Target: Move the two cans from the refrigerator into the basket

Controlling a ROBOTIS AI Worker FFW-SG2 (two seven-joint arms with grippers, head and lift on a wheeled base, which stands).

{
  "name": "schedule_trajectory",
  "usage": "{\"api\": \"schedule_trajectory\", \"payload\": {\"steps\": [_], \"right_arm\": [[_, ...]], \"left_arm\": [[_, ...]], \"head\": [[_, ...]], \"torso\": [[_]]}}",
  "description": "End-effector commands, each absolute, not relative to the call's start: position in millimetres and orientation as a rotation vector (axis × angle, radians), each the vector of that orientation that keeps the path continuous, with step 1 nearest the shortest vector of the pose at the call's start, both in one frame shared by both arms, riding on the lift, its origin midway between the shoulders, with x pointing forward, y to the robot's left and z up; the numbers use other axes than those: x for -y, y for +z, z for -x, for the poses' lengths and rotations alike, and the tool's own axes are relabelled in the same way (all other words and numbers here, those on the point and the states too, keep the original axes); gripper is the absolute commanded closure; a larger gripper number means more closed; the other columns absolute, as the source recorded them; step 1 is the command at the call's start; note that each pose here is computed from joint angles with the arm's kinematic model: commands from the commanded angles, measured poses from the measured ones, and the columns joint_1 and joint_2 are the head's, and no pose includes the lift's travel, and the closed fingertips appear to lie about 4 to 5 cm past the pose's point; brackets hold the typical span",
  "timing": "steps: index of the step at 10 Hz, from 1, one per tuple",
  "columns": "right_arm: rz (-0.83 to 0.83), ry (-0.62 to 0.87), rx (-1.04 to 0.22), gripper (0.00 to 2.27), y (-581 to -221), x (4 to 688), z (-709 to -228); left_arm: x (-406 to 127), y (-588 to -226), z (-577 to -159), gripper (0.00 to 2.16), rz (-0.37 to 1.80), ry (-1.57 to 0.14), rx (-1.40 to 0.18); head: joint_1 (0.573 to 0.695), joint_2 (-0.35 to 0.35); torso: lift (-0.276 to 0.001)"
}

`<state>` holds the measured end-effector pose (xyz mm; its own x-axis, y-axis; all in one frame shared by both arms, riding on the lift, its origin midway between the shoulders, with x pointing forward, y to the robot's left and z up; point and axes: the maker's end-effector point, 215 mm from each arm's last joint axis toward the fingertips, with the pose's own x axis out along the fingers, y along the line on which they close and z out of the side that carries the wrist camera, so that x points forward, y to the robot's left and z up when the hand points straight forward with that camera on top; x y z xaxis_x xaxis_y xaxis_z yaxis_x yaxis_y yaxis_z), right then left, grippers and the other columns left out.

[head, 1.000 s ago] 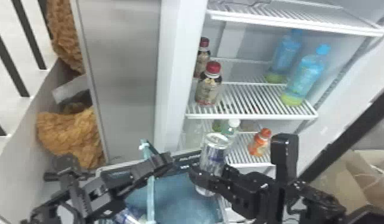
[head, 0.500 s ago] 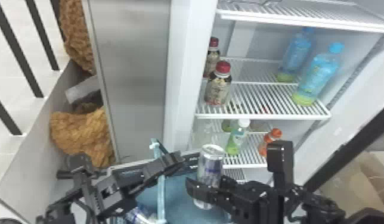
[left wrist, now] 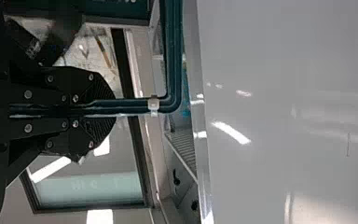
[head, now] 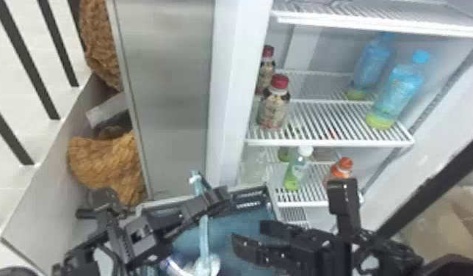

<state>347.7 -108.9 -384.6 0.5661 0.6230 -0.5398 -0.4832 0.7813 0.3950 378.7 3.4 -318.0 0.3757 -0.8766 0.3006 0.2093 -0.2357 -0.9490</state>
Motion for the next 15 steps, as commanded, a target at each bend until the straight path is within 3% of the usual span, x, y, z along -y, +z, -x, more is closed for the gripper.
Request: {"api": "schedule_trajectory", "payload": {"steps": [1, 9, 13, 15], "right_arm": [[-0.205, 0.631, -0.685, 0.1, -376.1, 119.2, -355.5], [-0.147, 0.437, -0.543, 0.11, -319.8, 201.5, -353.8], [-0.085, 0.305, -0.342, 0.11, -288.0, 273.8, -352.9], [-0.073, 0.278, -0.294, 0.1, -285.1, 292.2, -344.2]], "left_arm": [[-3.5, -317.8, -378.4, 1.19, 1.455, -1.154, -0.639], [-4.3, -319.6, -377.4, 1.19, 1.458, -1.149, -0.641], [-5.9, -323.3, -375.3, 1.19, 1.459, -1.142, -0.647], [-4.9, -324.5, -373.4, 1.19, 1.461, -1.143, -0.653]], "head": [[0.695, -0.165], [0.695, -0.258], [0.695, -0.35], [0.695, -0.35]], "torso": [[-0.031], [-0.031], [-0.031], [-0.031]]}}
